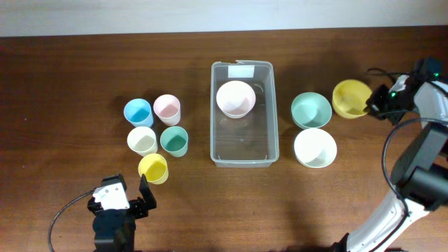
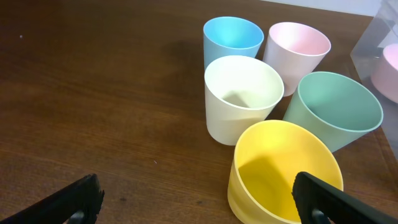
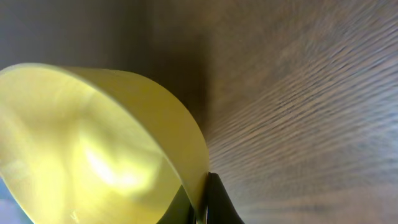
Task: Pack container
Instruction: 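Move right gripper to the yellow bowl and grasp its rim, then carry yellow bowl with right gripper and stack it on pink bowl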
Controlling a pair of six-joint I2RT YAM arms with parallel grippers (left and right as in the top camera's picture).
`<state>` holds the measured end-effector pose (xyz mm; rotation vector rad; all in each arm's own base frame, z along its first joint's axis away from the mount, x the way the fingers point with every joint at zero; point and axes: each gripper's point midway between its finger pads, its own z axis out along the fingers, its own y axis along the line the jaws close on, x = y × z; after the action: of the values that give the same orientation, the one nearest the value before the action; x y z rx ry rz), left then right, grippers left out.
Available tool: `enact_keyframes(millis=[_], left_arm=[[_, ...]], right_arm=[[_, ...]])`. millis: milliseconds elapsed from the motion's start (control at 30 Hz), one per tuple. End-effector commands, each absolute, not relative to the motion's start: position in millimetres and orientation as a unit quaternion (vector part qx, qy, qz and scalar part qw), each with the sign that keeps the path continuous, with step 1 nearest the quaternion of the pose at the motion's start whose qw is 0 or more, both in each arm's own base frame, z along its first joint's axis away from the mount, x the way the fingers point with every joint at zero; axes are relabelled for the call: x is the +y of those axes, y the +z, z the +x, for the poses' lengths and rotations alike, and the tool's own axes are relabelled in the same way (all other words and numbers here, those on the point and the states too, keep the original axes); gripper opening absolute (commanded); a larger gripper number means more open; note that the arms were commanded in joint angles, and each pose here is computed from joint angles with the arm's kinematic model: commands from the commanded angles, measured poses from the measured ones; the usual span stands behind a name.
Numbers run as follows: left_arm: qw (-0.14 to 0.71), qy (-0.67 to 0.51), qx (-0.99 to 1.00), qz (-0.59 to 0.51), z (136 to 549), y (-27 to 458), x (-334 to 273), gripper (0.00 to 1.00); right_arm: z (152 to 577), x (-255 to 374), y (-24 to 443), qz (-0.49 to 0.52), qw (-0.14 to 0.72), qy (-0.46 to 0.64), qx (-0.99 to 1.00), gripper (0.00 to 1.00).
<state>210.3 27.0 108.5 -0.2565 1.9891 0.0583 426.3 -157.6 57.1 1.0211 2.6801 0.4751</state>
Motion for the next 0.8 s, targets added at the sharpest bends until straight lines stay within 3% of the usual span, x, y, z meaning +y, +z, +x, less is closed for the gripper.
enact_keyframes(millis=[0, 133, 300, 600, 767], left_arm=[[0.539, 0.026, 0.836, -0.100, 211, 108, 26, 0.99], [0.539, 0.026, 0.836, -0.100, 211, 108, 26, 0.99], [0.539, 0.026, 0.836, -0.100, 211, 108, 26, 1.00], [0.539, 0.026, 0.836, -0.100, 211, 108, 26, 0.99], [0.539, 0.026, 0.836, -0.100, 211, 108, 26, 0.99]], right_arm=[[443, -160, 166, 0.313, 0.240, 0.156, 0.906, 0.04], [443, -123, 224, 0.266, 0.289, 0.200, 0.898, 0.04], [434, -18, 261, 0.161, 0.277, 0.269, 0.908, 0.04], [439, 103, 218, 0.048, 0.231, 0.186, 0.954, 0.04], [445, 148, 169, 0.019, 0.196, 0.153, 0.968, 0.04]])
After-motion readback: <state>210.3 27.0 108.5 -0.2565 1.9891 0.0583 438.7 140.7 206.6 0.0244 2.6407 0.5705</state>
